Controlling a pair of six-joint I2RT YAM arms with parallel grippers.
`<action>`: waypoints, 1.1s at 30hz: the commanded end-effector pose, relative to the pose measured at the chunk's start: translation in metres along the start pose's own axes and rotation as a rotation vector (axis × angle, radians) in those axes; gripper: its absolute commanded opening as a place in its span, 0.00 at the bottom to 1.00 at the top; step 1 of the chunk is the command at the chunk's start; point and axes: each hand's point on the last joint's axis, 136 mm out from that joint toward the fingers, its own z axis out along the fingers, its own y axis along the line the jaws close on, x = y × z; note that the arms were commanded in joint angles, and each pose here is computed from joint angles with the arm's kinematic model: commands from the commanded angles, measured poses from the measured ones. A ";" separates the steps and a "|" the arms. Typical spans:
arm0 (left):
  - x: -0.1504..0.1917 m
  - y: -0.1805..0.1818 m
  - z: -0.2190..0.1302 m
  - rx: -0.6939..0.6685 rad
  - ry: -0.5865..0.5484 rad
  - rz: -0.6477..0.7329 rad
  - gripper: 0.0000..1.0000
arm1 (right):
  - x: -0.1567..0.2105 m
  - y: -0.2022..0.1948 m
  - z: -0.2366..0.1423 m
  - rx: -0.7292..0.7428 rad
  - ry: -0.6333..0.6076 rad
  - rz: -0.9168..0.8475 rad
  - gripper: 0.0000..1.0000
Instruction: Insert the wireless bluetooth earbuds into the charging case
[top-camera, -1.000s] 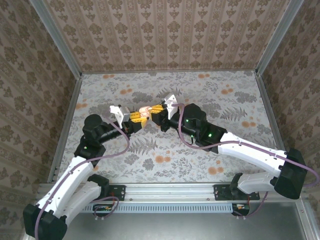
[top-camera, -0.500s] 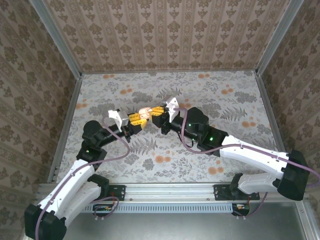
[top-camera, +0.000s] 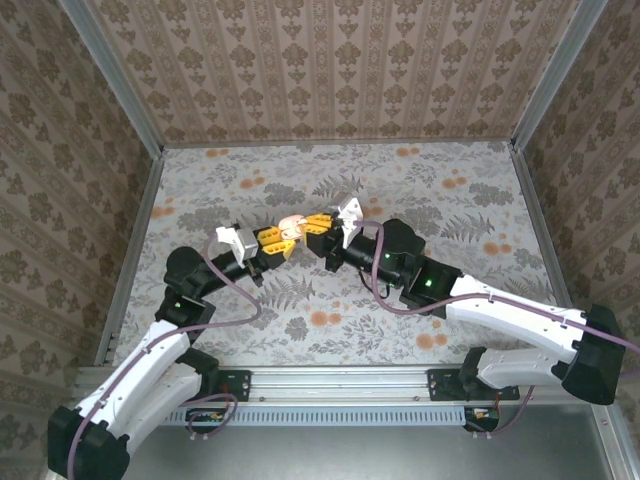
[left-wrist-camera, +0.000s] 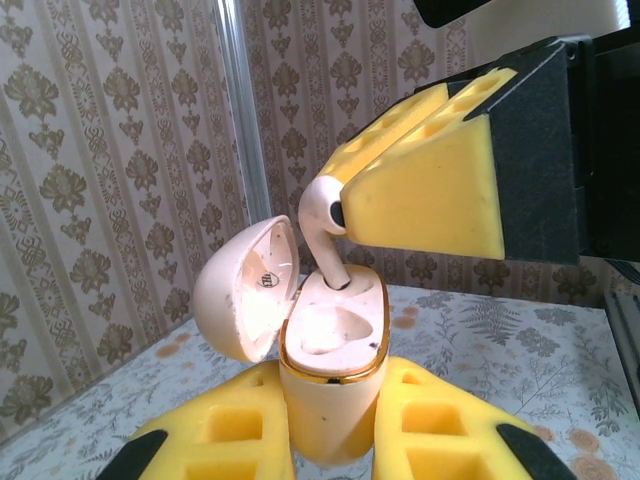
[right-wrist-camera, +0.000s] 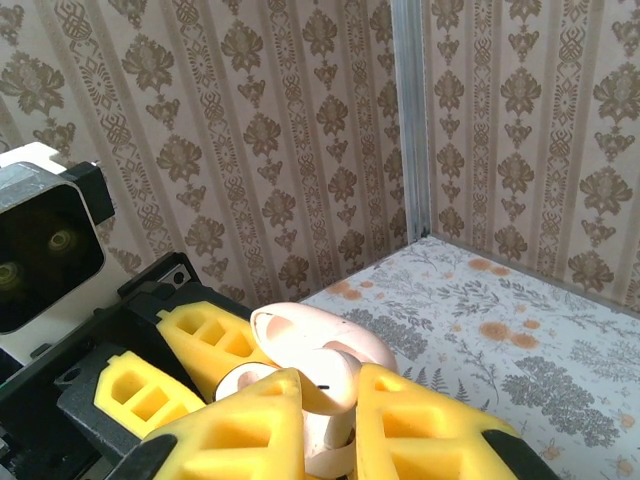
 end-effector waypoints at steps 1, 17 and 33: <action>-0.017 -0.005 -0.002 0.007 -0.057 0.088 0.00 | -0.013 0.000 -0.009 0.014 -0.040 0.006 0.15; -0.013 -0.005 -0.001 0.010 -0.032 0.095 0.00 | -0.023 0.002 -0.014 0.005 -0.040 -0.039 0.15; -0.015 -0.007 0.000 0.027 -0.026 0.075 0.00 | -0.011 0.009 -0.002 -0.029 0.025 -0.063 0.15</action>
